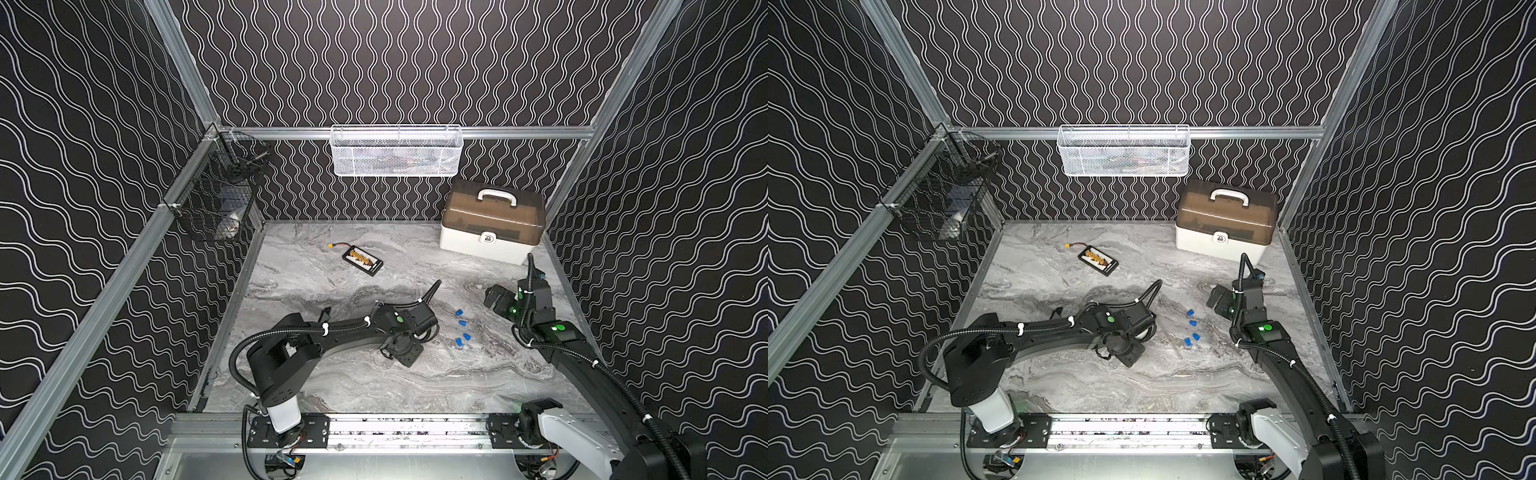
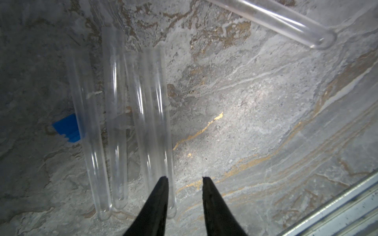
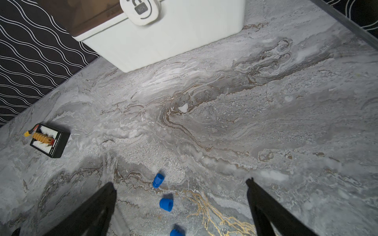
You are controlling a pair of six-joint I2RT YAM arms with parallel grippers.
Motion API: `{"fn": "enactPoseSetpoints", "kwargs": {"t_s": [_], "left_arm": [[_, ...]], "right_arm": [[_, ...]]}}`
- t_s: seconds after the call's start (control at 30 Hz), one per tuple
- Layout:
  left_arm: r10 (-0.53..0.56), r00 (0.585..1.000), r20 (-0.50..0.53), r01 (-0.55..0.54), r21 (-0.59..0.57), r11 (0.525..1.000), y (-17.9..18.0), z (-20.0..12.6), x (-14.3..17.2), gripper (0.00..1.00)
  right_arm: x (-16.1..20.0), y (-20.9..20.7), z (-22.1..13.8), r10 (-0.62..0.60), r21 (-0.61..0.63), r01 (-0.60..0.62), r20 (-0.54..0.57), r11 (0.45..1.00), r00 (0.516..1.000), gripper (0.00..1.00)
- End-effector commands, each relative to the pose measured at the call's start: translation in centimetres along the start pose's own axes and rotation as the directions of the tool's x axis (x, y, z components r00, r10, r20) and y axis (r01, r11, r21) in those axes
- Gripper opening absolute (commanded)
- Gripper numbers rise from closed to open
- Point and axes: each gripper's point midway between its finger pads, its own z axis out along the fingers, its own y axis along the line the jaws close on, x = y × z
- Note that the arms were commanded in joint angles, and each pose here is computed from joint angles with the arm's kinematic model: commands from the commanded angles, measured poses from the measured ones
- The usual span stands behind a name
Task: Insert stoppers into test tubes
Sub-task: Pick up the test tube at the center of the board.
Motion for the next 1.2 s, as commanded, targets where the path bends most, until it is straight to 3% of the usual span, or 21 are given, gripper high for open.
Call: {"fn": "enactPoseSetpoints", "kwargs": {"t_s": [0.0, 1.17], "left_arm": [[-0.025, 1.000, 0.011, 0.025, -0.031, 0.999, 0.5, 0.5, -0.3, 0.33], [-0.025, 0.999, -0.043, 0.021, -0.087, 0.996, 1.3, 3.8, 1.0, 0.25]], "right_arm": [[-0.1, -0.1, 0.1, 0.017, 0.007, -0.017, 0.002, 1.000, 1.000, 0.99], [0.8, -0.3, 0.6, 0.010, 0.010, -0.009, -0.029, 1.000, 1.000, 0.99]]}}
